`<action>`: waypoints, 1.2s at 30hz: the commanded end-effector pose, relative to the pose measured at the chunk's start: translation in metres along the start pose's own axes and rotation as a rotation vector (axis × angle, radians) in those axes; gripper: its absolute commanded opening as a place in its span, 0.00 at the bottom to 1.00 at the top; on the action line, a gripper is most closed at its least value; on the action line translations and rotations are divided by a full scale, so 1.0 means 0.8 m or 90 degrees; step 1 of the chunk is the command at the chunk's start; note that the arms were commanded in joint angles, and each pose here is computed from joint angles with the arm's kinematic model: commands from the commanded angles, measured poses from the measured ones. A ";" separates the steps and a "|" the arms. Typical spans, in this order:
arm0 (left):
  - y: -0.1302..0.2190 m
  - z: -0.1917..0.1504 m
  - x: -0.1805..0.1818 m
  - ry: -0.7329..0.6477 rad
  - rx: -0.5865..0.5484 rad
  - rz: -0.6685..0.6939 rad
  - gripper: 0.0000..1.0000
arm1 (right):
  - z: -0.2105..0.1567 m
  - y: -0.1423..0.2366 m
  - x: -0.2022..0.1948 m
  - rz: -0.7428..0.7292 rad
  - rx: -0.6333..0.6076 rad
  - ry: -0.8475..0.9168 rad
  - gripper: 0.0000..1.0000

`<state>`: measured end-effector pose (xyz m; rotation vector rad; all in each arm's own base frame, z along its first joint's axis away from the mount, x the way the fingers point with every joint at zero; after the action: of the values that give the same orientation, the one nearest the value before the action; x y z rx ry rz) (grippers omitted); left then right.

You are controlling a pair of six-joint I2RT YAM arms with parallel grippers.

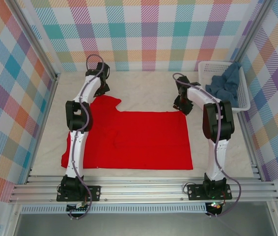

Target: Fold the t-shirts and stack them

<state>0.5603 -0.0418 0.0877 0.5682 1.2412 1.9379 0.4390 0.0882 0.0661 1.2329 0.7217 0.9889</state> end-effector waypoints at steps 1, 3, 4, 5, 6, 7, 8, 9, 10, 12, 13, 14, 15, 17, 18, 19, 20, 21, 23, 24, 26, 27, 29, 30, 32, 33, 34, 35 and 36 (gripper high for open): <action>0.039 0.007 0.003 0.005 -0.012 -0.014 0.00 | 0.013 -0.008 -0.006 -0.022 0.002 0.009 0.44; 0.046 0.010 0.002 0.010 -0.018 -0.022 0.00 | 0.011 -0.012 -0.006 -0.033 0.014 0.014 0.43; 0.049 0.010 0.001 0.009 -0.020 -0.024 0.00 | 0.008 -0.014 -0.009 -0.041 0.022 0.012 0.42; 0.053 0.012 0.001 0.011 -0.022 -0.027 0.00 | 0.005 -0.017 -0.011 -0.047 0.028 0.009 0.42; 0.056 0.014 0.001 0.012 -0.024 -0.030 0.00 | 0.002 -0.020 -0.013 -0.049 0.032 0.008 0.41; 0.058 0.014 0.000 0.012 -0.025 -0.033 0.00 | 0.000 -0.022 -0.015 -0.052 0.035 0.004 0.41; 0.060 0.015 0.000 0.014 -0.025 -0.036 0.00 | -0.002 -0.024 -0.016 -0.053 0.038 0.002 0.40; 0.061 0.016 -0.001 0.014 -0.025 -0.039 0.00 | -0.004 -0.025 -0.017 -0.056 0.041 0.001 0.40; 0.063 0.015 -0.001 0.014 -0.025 -0.041 0.00 | -0.004 -0.025 -0.017 -0.057 0.042 0.000 0.39; 0.064 0.014 -0.002 0.014 -0.021 -0.043 0.00 | -0.004 -0.027 -0.017 -0.058 0.043 0.002 0.32; 0.065 0.013 -0.001 0.014 -0.019 -0.043 0.00 | -0.004 -0.027 -0.017 -0.059 0.044 0.002 0.28; 0.067 0.013 -0.002 0.014 -0.019 -0.045 0.00 | -0.003 -0.027 -0.016 -0.057 0.042 0.002 0.25; 0.069 0.013 -0.002 0.013 -0.019 -0.044 0.00 | -0.003 -0.026 -0.016 -0.056 0.040 0.003 0.21; 0.076 0.012 0.000 0.014 -0.022 -0.041 0.00 | 0.000 -0.021 -0.014 -0.051 0.034 0.002 0.09; 0.081 0.012 0.002 0.016 -0.024 -0.041 0.00 | 0.001 -0.019 -0.014 -0.048 0.030 0.002 0.05; 0.086 0.012 0.004 0.020 -0.027 -0.041 0.00 | 0.003 -0.015 -0.013 -0.044 0.026 0.003 0.02; 0.093 0.011 0.006 0.024 -0.030 -0.044 0.00 | 0.004 -0.011 -0.012 -0.041 0.023 0.005 0.00; 0.100 0.012 0.010 0.030 -0.034 -0.045 0.00 | 0.005 -0.006 -0.012 -0.038 0.019 0.006 0.00; 0.117 0.010 0.020 0.040 -0.039 -0.049 0.00 | 0.006 0.004 -0.011 -0.030 0.012 0.014 0.00; 0.124 0.007 0.025 0.043 -0.038 -0.051 0.00 | 0.006 0.008 -0.011 -0.025 0.010 0.019 0.00; 0.137 -0.005 0.040 0.044 -0.026 -0.050 0.00 | 0.003 0.019 -0.010 -0.009 0.005 0.035 0.00; 0.141 -0.012 0.047 0.042 -0.018 -0.047 0.00 | 0.000 0.022 -0.010 -0.003 0.007 0.040 0.00; 0.154 -0.028 0.067 0.043 -0.003 -0.041 0.00 | -0.009 0.030 -0.011 0.009 0.016 0.056 0.00; 0.159 -0.035 0.077 0.044 0.001 -0.038 0.00 | -0.013 0.033 -0.013 0.011 0.019 0.061 0.00; 0.177 -0.049 0.104 0.053 -0.004 -0.027 0.00 | -0.024 0.041 -0.019 0.013 0.023 0.071 0.00; 0.182 -0.058 0.118 0.056 -0.004 -0.020 0.00 | -0.029 0.045 -0.022 0.015 0.024 0.074 0.00; 0.190 -0.066 0.134 0.064 -0.010 -0.013 0.00 | -0.035 0.048 -0.026 0.015 0.024 0.077 0.00; 0.199 -0.073 0.148 0.071 -0.017 -0.010 0.00 | -0.041 0.052 -0.030 0.016 0.025 0.079 0.00; 0.203 -0.082 0.163 0.077 -0.018 -0.001 0.00 | -0.045 0.055 -0.033 0.017 0.025 0.081 0.00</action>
<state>0.4055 -0.0259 0.1905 0.4815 1.2936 1.9561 0.4036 0.0798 0.0908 1.2230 0.7959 1.0565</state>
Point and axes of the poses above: each hand's point on the last joint's axis, 136 mm out from that joint toward the fingers, its own y axis back along the fingers, its own x axis along the line the jaws close on, z = x × y, the point moved 3 cm from there along y, back along the fingers, and after that the axes turned 11 degrees about y, right-handed, at the moved point
